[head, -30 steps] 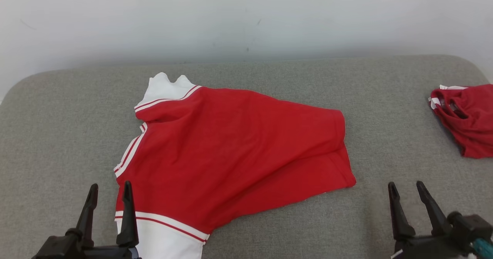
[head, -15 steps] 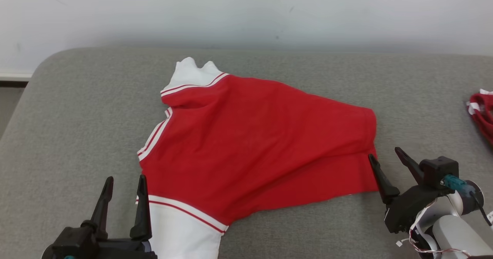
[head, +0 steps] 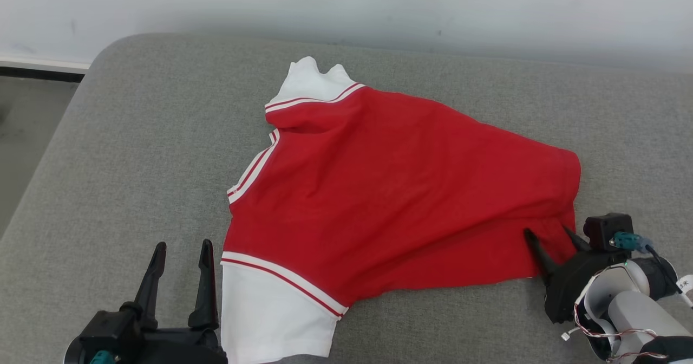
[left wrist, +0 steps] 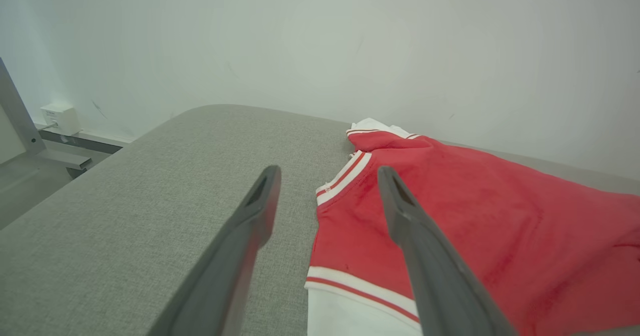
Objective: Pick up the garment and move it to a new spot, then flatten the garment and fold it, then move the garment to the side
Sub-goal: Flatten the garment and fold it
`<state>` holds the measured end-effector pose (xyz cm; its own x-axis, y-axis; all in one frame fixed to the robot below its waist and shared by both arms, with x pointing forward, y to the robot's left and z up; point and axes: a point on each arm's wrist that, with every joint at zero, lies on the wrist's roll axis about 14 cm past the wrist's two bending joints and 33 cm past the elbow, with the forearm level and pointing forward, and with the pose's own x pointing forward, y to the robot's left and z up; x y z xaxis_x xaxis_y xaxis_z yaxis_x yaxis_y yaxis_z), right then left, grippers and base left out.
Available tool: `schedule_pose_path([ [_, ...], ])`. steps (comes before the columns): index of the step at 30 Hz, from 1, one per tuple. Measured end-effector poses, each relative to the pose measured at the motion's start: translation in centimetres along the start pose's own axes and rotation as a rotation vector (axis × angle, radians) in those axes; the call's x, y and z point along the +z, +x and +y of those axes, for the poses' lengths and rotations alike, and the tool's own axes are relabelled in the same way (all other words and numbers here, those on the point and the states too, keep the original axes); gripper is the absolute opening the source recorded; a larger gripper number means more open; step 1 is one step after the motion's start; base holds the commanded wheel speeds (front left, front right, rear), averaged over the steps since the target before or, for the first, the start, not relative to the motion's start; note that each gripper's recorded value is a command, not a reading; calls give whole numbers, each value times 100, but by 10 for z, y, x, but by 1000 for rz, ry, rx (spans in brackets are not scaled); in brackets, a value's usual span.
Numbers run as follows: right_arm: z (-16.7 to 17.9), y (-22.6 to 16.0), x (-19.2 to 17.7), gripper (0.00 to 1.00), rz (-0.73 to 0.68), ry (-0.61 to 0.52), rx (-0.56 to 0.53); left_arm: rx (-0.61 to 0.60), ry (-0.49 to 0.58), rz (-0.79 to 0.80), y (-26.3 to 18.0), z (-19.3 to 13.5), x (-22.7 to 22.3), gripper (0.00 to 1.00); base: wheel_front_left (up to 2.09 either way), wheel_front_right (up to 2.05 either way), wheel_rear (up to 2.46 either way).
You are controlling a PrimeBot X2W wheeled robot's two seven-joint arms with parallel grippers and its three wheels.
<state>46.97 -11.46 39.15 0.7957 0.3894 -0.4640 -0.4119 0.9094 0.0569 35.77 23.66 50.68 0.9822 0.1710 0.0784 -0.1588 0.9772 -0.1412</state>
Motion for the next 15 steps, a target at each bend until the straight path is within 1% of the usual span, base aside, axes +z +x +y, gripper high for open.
schedule_pose_path([
  [1,1,2,2,0,-11,5,3,2,1,1,0,1,0,100,0,0,0],
  [4,0,1,3,0,-28,11,4,-1,-5,1,2,-1,-1,100,0,0,0],
  [9,-7,-11,19,0,-141,22,-12,-6,-17,-3,2,-5,0,100,0,0,0],
  [15,-4,-41,10,0,-208,79,-10,-23,-31,6,-2,-11,-3,100,0,0,0],
])
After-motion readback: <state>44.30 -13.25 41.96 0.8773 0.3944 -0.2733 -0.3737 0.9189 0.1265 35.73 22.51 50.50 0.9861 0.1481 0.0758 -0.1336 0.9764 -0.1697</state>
